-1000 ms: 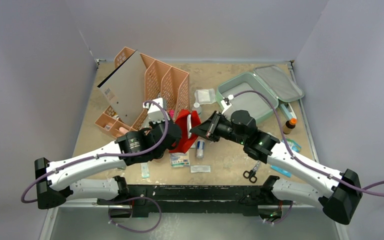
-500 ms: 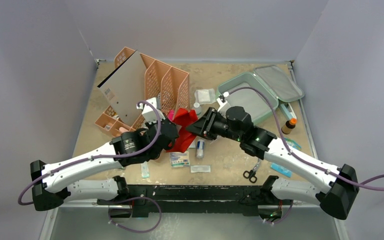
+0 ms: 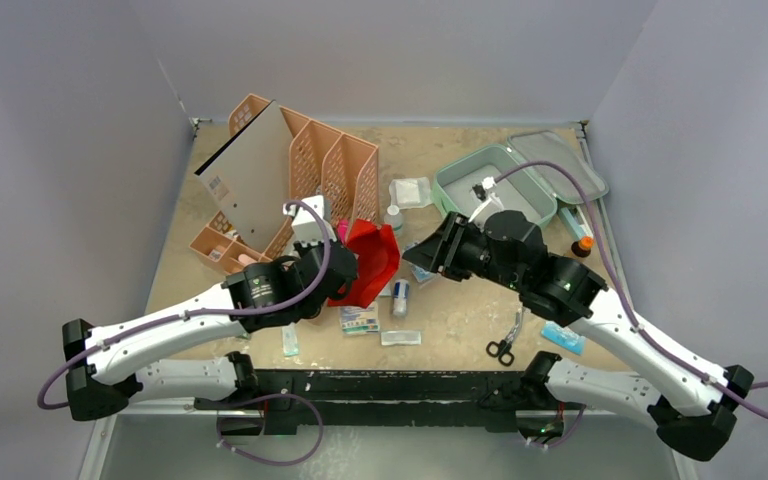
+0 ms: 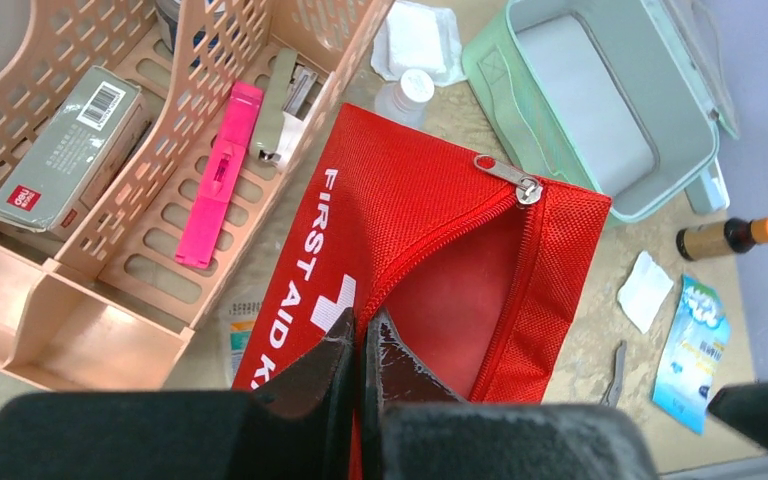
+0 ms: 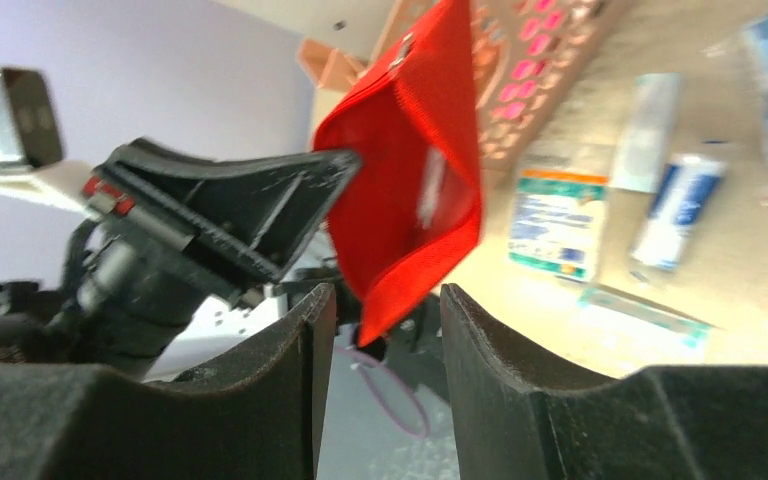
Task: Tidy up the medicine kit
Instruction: Pick up the medical item at the center of the board.
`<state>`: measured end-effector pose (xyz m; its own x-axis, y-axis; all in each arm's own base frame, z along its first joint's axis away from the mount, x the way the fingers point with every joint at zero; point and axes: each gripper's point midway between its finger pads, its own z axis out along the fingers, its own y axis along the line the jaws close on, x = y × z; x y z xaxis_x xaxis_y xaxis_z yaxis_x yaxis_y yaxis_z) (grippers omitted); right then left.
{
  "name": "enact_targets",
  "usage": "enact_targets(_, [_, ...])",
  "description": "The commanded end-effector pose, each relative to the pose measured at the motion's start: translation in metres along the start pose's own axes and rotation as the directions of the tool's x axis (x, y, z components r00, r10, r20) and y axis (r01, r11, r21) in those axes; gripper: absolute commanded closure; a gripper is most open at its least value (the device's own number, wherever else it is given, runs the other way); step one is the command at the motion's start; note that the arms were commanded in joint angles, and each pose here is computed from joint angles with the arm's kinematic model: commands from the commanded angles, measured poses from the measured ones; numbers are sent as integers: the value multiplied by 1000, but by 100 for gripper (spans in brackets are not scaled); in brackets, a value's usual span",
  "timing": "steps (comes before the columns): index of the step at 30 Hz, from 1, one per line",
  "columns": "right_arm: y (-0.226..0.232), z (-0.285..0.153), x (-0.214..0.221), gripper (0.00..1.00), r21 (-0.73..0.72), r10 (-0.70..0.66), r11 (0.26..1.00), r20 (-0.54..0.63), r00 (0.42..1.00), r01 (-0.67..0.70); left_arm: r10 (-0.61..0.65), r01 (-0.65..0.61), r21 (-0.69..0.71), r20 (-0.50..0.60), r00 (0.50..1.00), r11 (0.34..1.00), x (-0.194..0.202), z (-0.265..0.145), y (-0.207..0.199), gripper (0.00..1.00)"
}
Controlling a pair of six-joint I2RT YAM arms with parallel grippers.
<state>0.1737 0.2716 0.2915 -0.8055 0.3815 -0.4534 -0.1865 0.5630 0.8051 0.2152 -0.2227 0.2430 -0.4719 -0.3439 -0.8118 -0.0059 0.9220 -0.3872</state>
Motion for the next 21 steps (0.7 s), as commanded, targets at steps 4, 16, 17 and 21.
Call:
enact_targets(4, [-73, -40, -45, 49, 433, -224, 891, 159, 962, 136, 128, -124, 116, -26, 991, 985, -4, -14, -7, 100])
enact_targets(16, [-200, -73, -76, 46, 846, -199, 532, 96, 975, 25, 197, -176, 272, -53, 979, 946, -7, -41, -12, 100])
enact_targets(17, [-210, -74, -75, 46, 863, -185, 505, 93, 978, 13, 194, -172, 275, -57, 979, 946, -7, -42, -12, 100])
enact_targets(21, [-250, -70, -72, 47, 910, -136, 413, 99, 986, -35, 185, -155, 308, -73, 980, 939, -5, -47, -13, 100])
